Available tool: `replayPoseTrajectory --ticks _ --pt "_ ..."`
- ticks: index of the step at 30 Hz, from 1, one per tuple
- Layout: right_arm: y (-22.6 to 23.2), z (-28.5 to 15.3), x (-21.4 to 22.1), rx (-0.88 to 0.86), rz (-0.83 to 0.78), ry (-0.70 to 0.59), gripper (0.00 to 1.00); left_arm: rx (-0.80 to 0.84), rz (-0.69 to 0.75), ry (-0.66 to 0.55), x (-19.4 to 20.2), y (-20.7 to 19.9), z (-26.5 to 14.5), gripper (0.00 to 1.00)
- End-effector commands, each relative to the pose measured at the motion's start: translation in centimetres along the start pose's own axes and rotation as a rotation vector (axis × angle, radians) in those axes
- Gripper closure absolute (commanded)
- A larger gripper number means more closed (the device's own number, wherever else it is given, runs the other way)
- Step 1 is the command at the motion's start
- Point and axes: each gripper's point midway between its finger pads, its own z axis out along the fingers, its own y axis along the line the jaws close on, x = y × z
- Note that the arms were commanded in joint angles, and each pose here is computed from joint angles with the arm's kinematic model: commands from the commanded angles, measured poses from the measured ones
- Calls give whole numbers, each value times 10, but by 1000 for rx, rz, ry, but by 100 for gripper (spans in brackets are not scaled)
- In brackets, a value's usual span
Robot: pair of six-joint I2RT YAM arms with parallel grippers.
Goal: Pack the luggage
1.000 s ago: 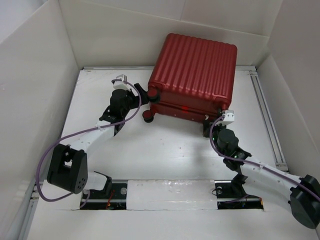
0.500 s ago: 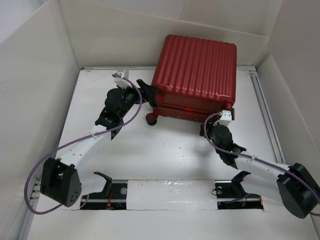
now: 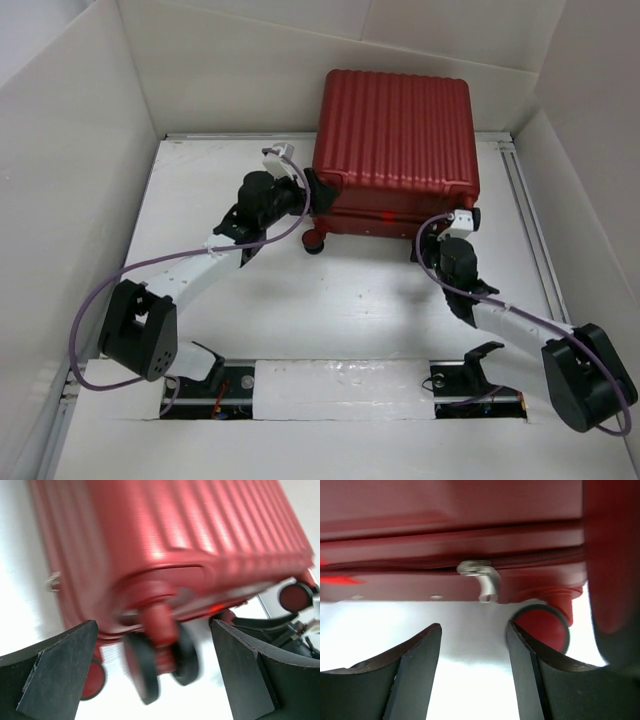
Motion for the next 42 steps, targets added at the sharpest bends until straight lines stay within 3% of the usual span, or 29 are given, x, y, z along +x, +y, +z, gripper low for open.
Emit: replayPoseTrajectory --ticks 1,3,9,20,21,25,31,36,39,40,42 --pt "27 -7 -76 -106 17 -235 37 89 86 -53 -21 -37 1 5" --pt "22 -18 -87 -98 36 -283 31 98 87 -50 -17 -36 3 5" --pt "5 -17 -97 -63 41 -312 30 94 74 -6 -5 -38 14 7" --pt "-9 -6 -72 -30 123 -264 42 107 85 -4 -7 -41 16 19" --pt "-9 -4 -73 -28 112 -263 45 120 76 4 -4 -42 17 25" --pt "-15 -2 -68 7 121 -246 46 123 74 17 2 -40 19 31" --pt "-23 -18 -64 30 147 -267 33 114 74 11 1 -39 19 31" --pt "-19 -1 -69 21 113 -225 33 122 74 16 2 -40 19 31" --pt "-7 11 -70 -38 69 -211 45 122 74 16 2 -40 19 38" --pt "-2 14 -76 -55 70 -218 54 122 74 16 2 -40 19 40" --pt "2 17 -81 -67 63 -231 64 127 76 8 0 -41 19 50"
